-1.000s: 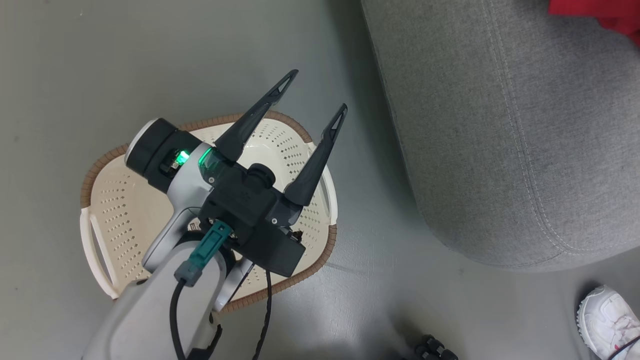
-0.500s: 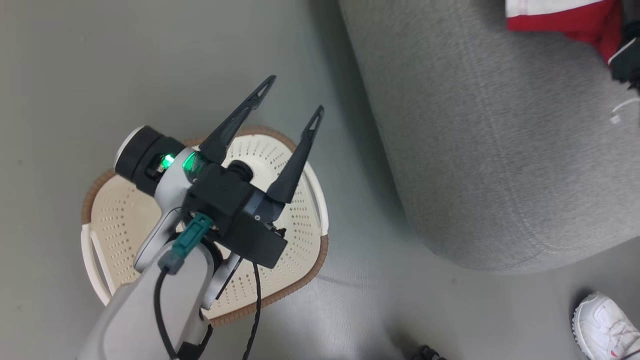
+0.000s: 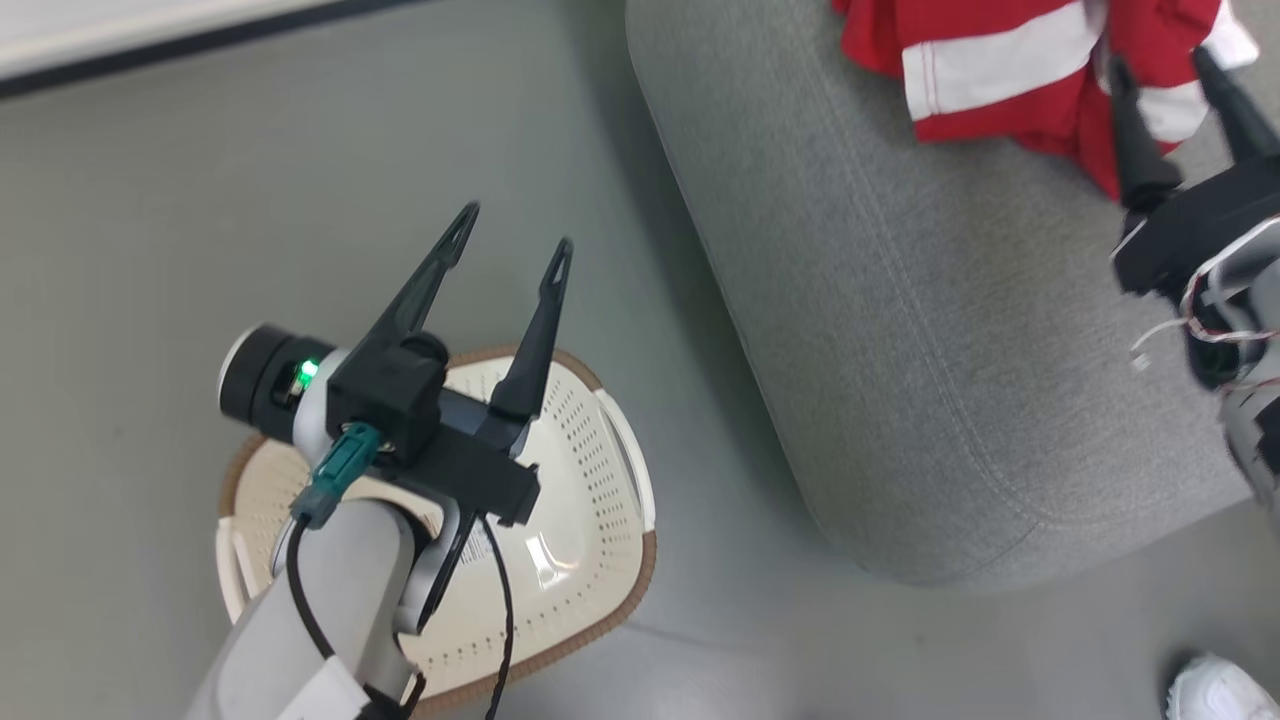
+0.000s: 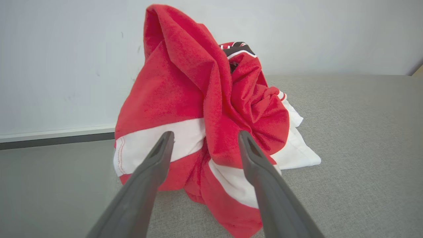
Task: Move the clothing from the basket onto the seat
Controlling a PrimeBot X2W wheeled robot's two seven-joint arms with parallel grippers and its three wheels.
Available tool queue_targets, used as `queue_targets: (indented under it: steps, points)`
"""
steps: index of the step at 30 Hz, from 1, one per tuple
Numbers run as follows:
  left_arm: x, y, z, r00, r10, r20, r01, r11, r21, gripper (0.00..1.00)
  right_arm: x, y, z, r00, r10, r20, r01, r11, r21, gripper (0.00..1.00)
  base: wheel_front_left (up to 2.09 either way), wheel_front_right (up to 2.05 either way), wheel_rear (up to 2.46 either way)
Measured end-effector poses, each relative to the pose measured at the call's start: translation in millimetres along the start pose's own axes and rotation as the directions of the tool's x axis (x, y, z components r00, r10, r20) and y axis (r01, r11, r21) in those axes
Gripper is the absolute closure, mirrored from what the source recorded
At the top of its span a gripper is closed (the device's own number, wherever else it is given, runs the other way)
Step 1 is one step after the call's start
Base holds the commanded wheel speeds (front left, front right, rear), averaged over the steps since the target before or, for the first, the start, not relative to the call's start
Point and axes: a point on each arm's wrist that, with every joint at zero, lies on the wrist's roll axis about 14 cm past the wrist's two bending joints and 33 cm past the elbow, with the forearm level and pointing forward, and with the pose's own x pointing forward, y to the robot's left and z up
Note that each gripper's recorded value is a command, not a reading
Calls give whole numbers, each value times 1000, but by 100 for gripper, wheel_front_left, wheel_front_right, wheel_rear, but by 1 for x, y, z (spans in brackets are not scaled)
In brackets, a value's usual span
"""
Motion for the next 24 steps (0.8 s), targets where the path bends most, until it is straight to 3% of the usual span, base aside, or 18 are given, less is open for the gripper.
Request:
queue_targets:
  steps: [13, 24]
  points:
    - [-60, 34, 24, 979, 206, 1, -206, 978, 46, 0, -41, 62, 31, 984, 123, 132, -132, 989, 61, 0, 0, 0, 0]
    - [-147, 63, 30, 911, 411, -23, -409, 910, 66, 0, -95, 117, 22, 960, 211, 181, -231, 968, 94, 0, 0, 0, 0]
